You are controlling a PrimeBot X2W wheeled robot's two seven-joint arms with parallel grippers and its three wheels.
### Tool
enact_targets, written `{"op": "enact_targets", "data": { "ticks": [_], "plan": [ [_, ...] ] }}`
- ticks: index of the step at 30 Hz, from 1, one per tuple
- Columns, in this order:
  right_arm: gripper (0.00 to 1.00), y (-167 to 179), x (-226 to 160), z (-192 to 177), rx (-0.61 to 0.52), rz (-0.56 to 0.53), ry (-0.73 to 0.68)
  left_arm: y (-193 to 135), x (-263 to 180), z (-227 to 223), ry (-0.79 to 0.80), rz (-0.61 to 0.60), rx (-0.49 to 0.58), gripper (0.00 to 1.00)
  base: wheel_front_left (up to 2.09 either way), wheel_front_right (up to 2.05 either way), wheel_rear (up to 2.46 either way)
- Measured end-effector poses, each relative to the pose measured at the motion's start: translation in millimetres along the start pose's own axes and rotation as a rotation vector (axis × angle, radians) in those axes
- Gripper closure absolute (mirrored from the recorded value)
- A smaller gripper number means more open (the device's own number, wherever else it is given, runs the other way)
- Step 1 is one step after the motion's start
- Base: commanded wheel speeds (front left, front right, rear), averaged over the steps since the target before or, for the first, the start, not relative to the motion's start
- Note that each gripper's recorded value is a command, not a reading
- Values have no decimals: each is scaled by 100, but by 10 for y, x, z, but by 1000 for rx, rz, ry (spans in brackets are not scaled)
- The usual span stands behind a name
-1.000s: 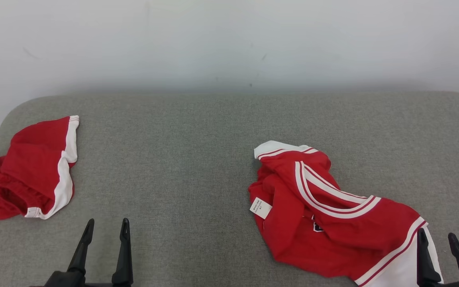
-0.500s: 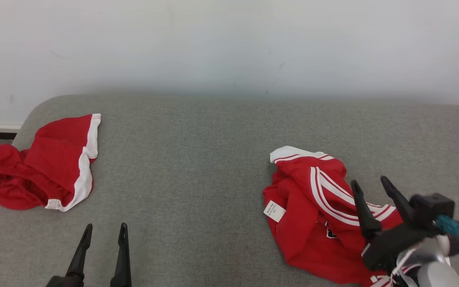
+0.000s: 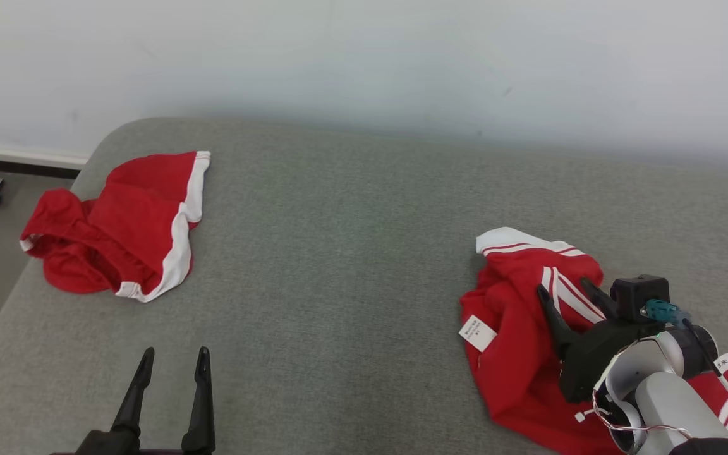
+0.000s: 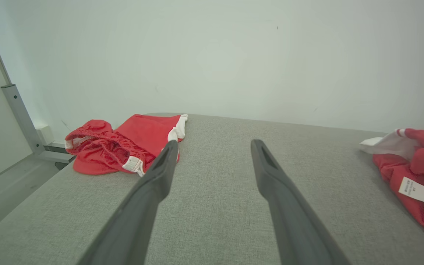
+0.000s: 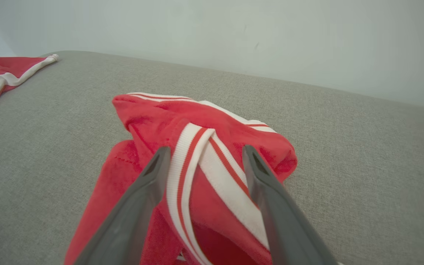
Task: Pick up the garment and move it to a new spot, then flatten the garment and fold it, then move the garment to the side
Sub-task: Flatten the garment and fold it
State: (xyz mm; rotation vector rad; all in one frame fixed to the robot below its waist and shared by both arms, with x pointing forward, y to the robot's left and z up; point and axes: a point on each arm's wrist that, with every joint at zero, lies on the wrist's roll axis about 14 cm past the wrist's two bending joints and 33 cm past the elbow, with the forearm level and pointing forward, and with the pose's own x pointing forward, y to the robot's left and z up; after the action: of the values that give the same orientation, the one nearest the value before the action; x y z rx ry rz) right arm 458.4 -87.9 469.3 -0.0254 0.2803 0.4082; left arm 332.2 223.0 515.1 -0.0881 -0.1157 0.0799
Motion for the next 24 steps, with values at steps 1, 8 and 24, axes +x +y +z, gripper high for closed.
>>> {"op": "enact_targets", "data": {
  "ticks": [1, 8, 24],
  "plan": [
    [0, 8, 38, -37, 1, 4, 13, 16, -9, -1, 1, 6, 1, 0, 0, 0, 0],
    [100, 167, 252, -166, 19, 52, 47, 178, -77, -47, 20, 60, 1, 0, 0, 0, 0],
    [100, -1330, 160, 672, -24, -267, -135, 9, 32, -74, 24, 14, -18, 0, 0, 0, 0]
  ]
}}
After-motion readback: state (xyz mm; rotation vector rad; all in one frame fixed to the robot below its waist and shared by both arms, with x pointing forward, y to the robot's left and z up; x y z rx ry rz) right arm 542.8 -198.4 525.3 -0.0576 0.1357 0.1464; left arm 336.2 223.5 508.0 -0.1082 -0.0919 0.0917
